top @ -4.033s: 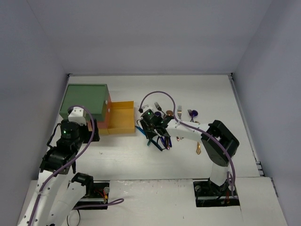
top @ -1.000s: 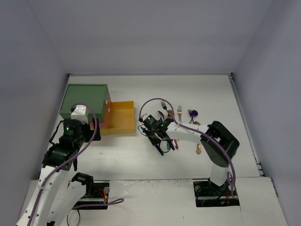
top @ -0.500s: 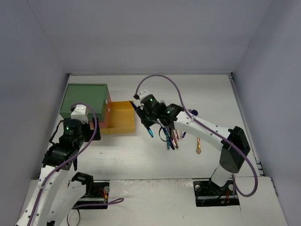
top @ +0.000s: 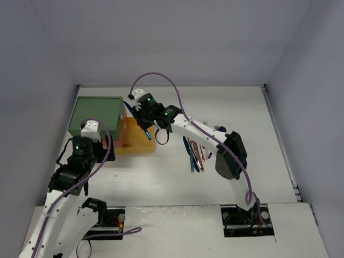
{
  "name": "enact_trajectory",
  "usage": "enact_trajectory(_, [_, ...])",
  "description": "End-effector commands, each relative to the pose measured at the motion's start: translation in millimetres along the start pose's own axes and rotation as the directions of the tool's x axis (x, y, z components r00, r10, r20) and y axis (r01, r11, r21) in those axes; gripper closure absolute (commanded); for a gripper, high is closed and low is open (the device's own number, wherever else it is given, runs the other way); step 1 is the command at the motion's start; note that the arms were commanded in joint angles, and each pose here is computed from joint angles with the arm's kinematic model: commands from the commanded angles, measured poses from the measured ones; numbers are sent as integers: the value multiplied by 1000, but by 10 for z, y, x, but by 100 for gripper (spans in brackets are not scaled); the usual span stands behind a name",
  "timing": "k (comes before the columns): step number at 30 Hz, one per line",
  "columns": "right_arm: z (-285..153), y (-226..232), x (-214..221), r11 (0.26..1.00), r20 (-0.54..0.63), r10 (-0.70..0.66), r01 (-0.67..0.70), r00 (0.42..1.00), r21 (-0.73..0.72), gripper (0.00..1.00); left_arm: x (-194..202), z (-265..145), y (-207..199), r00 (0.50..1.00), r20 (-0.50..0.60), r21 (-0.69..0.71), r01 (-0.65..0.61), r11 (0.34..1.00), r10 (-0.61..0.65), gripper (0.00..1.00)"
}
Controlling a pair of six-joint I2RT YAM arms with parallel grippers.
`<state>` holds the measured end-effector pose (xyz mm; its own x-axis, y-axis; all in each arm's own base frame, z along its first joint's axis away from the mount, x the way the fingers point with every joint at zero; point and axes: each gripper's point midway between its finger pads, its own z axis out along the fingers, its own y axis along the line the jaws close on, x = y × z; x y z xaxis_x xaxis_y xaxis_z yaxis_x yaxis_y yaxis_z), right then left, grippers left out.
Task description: Sort the eating utensils into containers
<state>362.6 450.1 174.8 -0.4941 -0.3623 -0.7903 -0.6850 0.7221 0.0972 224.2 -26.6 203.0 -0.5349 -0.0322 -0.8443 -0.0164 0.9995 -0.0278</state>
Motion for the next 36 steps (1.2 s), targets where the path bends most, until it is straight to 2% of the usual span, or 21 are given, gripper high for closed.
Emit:
enact_trajectory(1, [76, 62, -372, 998, 107, -41, 45, 993, -37, 100, -170, 9, -37, 998, 55, 10, 17, 1000, -18, 18])
enact_trajectory(12, [398, -36, 94, 997, 56, -66, 67, 996, -25, 100, -170, 12, -43, 998, 54, 13, 17, 1000, -18, 18])
enact_trajectory(19, [350, -128, 312, 997, 16, -75, 75, 997, 0, 100, -169, 22, -43, 999, 50, 11, 18, 1000, -18, 18])
enact_trajectory(33, [329, -75, 442, 997, -14, -70, 70, 997, -30, 100, -155, 42, -48, 999, 40, 9, 18, 1000, -19, 18])
enact_trajectory(35, [334, -39, 417, 997, -9, -71, 70, 997, -44, 94, -154, 43, -49, 999, 39, 10, 19, 1000, -19, 18])
enact_trajectory(36, [322, -26, 392, 996, -4, -75, 75, 997, -48, 83, -154, 43, -49, 999, 39, 10, 19, 1000, -19, 18])
